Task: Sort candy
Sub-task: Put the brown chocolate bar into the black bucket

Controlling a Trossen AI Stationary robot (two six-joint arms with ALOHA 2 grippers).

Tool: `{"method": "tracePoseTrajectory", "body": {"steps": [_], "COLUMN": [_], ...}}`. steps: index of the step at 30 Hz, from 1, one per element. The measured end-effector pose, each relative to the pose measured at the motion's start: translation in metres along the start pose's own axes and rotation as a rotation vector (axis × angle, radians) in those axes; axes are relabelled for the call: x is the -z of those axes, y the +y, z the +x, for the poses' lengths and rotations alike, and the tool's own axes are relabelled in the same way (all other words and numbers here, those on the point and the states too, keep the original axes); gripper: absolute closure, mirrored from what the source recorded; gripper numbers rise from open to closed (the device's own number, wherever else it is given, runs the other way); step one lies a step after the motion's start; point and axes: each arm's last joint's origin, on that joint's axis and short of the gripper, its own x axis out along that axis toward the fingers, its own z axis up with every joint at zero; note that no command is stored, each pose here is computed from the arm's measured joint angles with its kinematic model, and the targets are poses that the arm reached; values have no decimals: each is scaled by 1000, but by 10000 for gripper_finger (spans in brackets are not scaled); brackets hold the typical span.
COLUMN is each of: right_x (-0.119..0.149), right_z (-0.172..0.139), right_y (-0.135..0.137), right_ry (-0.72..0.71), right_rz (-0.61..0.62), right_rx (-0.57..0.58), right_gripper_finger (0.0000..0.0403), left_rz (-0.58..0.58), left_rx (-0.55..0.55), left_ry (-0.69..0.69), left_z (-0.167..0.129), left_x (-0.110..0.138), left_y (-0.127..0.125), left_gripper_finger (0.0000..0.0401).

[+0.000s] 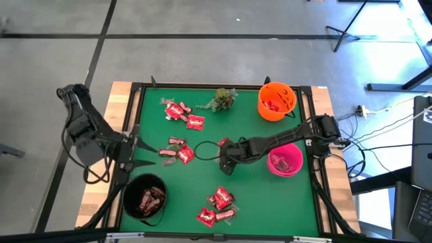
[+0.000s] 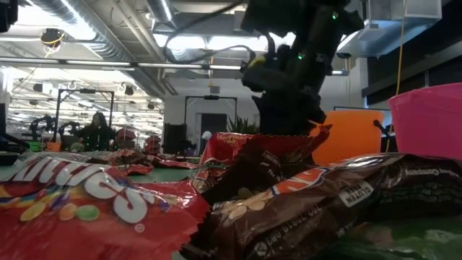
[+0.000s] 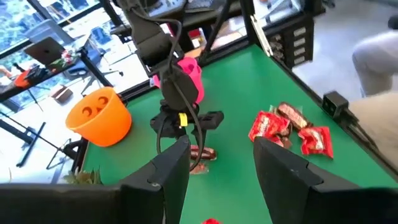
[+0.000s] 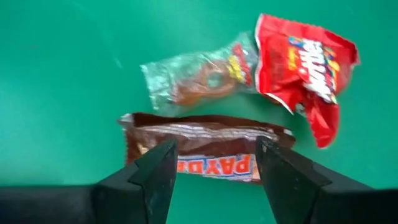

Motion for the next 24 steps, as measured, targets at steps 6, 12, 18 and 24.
{"method": "tracePoseTrajectory", "body": {"steps": [6,12,18,24], "right_x": [9,10,10,11], "right_z": [6,7,7,7], "right_y": [-5,-5,-5,-5], "right_ry": [17,20,23,40], "right_rz": [36,43,43,41], "right_rx": [12,3,-2,-12], "right_gripper_finger": [189,189,213,290], "left_rz": [-77,-137,-120,-150], "left_rx": [-13,-33,-57,-80], "left_ry": [-103,-208,-165,-153], "left_z": [-1,2,15,25], "left_x": [17,29,44,54], "left_y": [6,8,2,-1], "left_gripper_finger": [235,235,235,235]}}
